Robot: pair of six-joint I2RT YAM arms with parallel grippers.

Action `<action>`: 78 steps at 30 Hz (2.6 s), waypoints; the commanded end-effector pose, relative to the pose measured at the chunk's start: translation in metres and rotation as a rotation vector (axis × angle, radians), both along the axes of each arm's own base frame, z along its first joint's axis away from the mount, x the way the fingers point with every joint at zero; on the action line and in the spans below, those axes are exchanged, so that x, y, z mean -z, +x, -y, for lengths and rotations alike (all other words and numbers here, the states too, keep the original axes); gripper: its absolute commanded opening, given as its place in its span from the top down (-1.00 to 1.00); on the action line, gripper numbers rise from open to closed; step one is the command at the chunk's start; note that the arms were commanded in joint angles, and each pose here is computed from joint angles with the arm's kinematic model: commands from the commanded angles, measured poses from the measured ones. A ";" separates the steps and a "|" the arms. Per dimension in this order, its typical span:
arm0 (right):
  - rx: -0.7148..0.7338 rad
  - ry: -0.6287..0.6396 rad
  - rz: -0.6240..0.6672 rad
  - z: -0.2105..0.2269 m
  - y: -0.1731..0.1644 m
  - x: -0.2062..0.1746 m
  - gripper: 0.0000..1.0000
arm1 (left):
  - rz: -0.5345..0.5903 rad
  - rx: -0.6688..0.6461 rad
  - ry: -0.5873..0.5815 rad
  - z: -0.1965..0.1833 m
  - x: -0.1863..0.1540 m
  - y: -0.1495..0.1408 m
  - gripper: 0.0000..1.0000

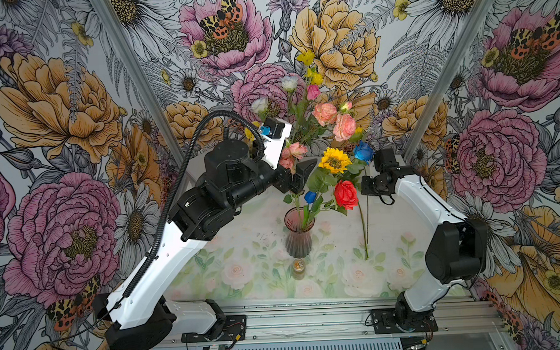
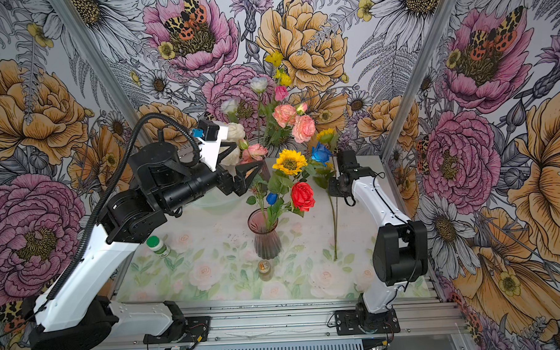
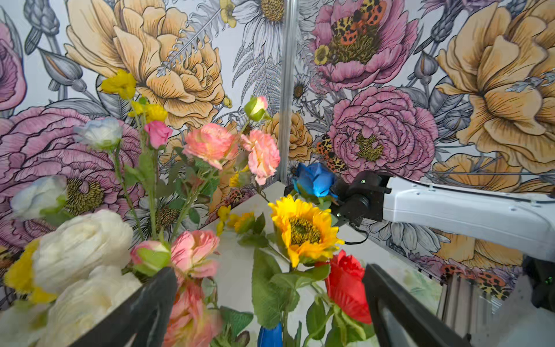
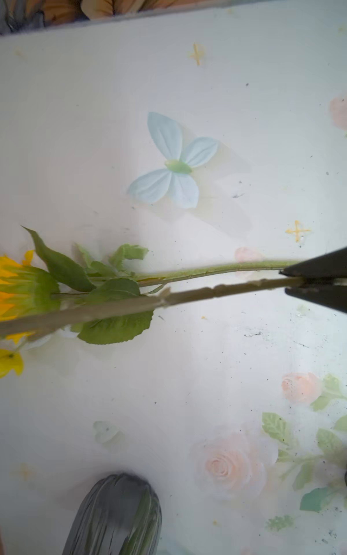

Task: Pick out yellow flowers from the vase
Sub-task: Place the flower at the center of the board, then pick up the flower from the vase.

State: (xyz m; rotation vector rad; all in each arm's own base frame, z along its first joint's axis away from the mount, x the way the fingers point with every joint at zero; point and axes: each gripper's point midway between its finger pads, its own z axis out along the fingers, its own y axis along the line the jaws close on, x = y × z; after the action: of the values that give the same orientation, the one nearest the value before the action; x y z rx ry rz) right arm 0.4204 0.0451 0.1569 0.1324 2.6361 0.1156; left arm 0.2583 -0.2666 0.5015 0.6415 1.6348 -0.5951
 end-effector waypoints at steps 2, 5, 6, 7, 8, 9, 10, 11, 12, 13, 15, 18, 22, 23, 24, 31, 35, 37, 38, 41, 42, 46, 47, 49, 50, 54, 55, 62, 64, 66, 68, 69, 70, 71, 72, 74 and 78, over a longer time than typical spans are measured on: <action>-0.005 0.020 -0.011 -0.008 0.012 0.018 1.00 | -0.017 -0.119 -0.018 -0.035 0.014 0.001 -0.97; -0.015 0.001 -0.056 -0.010 0.013 0.038 1.00 | -0.044 -0.149 -0.022 -0.046 0.034 -0.002 -0.97; -0.019 -0.008 -0.070 -0.011 0.012 0.044 1.00 | -0.059 -0.157 -0.017 -0.048 0.044 -0.002 -0.97; -0.023 -0.016 -0.081 -0.012 0.012 0.049 1.00 | -0.068 -0.164 -0.018 -0.050 0.051 -0.002 -0.97; -0.027 -0.025 -0.090 -0.012 0.012 0.054 1.00 | -0.080 -0.171 -0.020 -0.051 0.060 -0.002 -0.97; -0.030 -0.035 -0.100 -0.012 0.012 0.059 1.00 | -0.089 -0.172 -0.027 -0.052 0.067 -0.003 -0.97; -0.033 -0.044 -0.108 -0.012 0.012 0.063 1.00 | -0.095 -0.170 -0.031 -0.051 0.072 -0.004 -0.97; -0.037 -0.050 -0.121 -0.013 0.011 0.069 1.00 | -0.104 -0.171 -0.034 -0.052 0.078 -0.004 -0.97; -0.040 -0.055 -0.129 -0.013 0.011 0.073 1.00 | -0.112 -0.172 -0.031 -0.052 0.083 -0.005 -0.97; -0.042 -0.059 -0.136 -0.013 0.010 0.076 1.00 | -0.116 -0.178 -0.029 -0.054 0.087 -0.005 -0.97; -0.047 -0.068 -0.153 -0.015 0.009 0.082 1.00 | -0.125 -0.188 -0.023 -0.056 0.094 -0.005 -0.97; -0.055 -0.083 -0.177 -0.015 0.006 0.093 1.00 | -0.139 -0.199 -0.005 -0.058 0.108 -0.005 -0.97; -0.057 -0.099 -0.200 -0.015 0.004 0.103 1.00 | -0.145 -0.224 0.020 -0.063 0.121 -0.004 -0.97; -0.058 -0.102 -0.205 -0.015 0.004 0.105 1.00 | -0.146 -0.222 0.023 -0.063 0.123 -0.004 -0.97; -0.057 -0.104 -0.206 -0.015 0.005 0.105 1.00 | -0.148 -0.222 0.025 -0.064 0.125 -0.005 -0.97; -0.059 -0.119 -0.236 -0.015 0.004 0.119 0.95 | -0.136 -0.250 0.071 -0.066 0.138 -0.003 -0.97; -0.062 -0.123 -0.252 -0.014 0.002 0.124 0.94 | -0.138 -0.235 0.079 -0.060 0.141 -0.004 -0.97; -0.072 -0.117 -0.261 -0.016 0.000 0.127 0.86 | -0.138 -0.222 0.088 -0.055 0.143 -0.005 -0.97; -0.069 -0.121 -0.262 -0.015 0.000 0.127 0.75 | -0.135 -0.216 0.094 -0.053 0.144 -0.006 -0.97; -0.065 -0.122 -0.261 -0.014 -0.001 0.127 0.60 | -0.126 -0.203 0.110 -0.049 0.145 -0.008 -0.97; -0.067 -0.116 -0.261 -0.016 -0.002 0.126 0.53 | -0.124 -0.198 0.114 -0.048 0.145 -0.009 -0.97; -0.066 -0.116 -0.242 -0.016 -0.001 0.119 0.33 | -0.101 -0.195 0.146 -0.045 0.146 -0.011 -0.97; -0.068 -0.111 -0.236 -0.018 -0.001 0.116 0.28 | -0.096 -0.196 0.153 -0.044 0.146 -0.011 -0.97; -0.072 -0.099 -0.224 -0.020 -0.001 0.110 0.20 | -0.095 -0.187 0.167 -0.041 0.149 -0.011 -0.97; -0.073 -0.098 -0.219 -0.020 -0.002 0.108 0.14 | -0.092 -0.177 0.173 -0.038 0.149 -0.012 -0.97; -0.061 -0.105 -0.184 -0.019 -0.003 0.093 -0.13 | -0.074 -0.153 0.203 -0.028 0.148 -0.013 -0.97; -0.052 -0.109 -0.172 -0.017 -0.004 0.088 -0.22 | -0.067 -0.151 0.212 -0.025 0.147 -0.013 -0.97; 0.022 -0.102 -0.063 -0.008 -0.011 0.043 -0.64 | -0.020 -0.111 0.269 0.003 0.139 -0.011 -0.97; 0.038 -0.105 -0.029 -0.005 -0.017 0.030 -0.70 | -0.012 -0.120 0.277 0.007 0.136 -0.007 -0.97; 0.054 -0.097 0.005 -0.003 -0.020 0.019 -0.76 | -0.002 -0.140 0.268 0.009 0.130 -0.002 -0.97; 0.060 -0.084 0.034 -0.003 -0.022 0.009 -0.83 | 0.006 -0.151 0.249 0.014 0.124 0.003 -0.94; 0.067 -0.080 0.049 -0.003 -0.022 0.005 -0.88 | 0.007 -0.151 0.241 0.018 0.121 0.005 -0.90; 0.077 -0.079 0.061 -0.001 -0.023 0.001 -0.98 | 0.006 -0.151 0.235 0.022 0.119 0.007 -0.86; 0.088 -0.083 0.068 0.002 -0.023 -0.001 -0.99 | 0.006 -0.153 0.230 0.026 0.117 0.009 -0.85; 0.101 -0.083 0.074 0.005 -0.023 -0.003 -0.99 | 0.006 -0.154 0.229 0.030 0.116 0.012 -0.83; 0.114 -0.081 0.083 0.009 -0.023 -0.004 -0.99 | 0.009 -0.162 0.231 0.037 0.113 0.016 -0.79; 0.133 -0.067 0.108 0.013 -0.023 -0.009 -0.99 | 0.013 -0.163 0.226 0.050 0.108 0.022 -0.72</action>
State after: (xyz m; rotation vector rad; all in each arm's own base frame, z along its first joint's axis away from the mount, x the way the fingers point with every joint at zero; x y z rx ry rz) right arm 0.3950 0.0393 0.1542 0.2205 2.5706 -0.0056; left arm 0.2766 -0.3131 0.3777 0.7003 1.7722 -0.2925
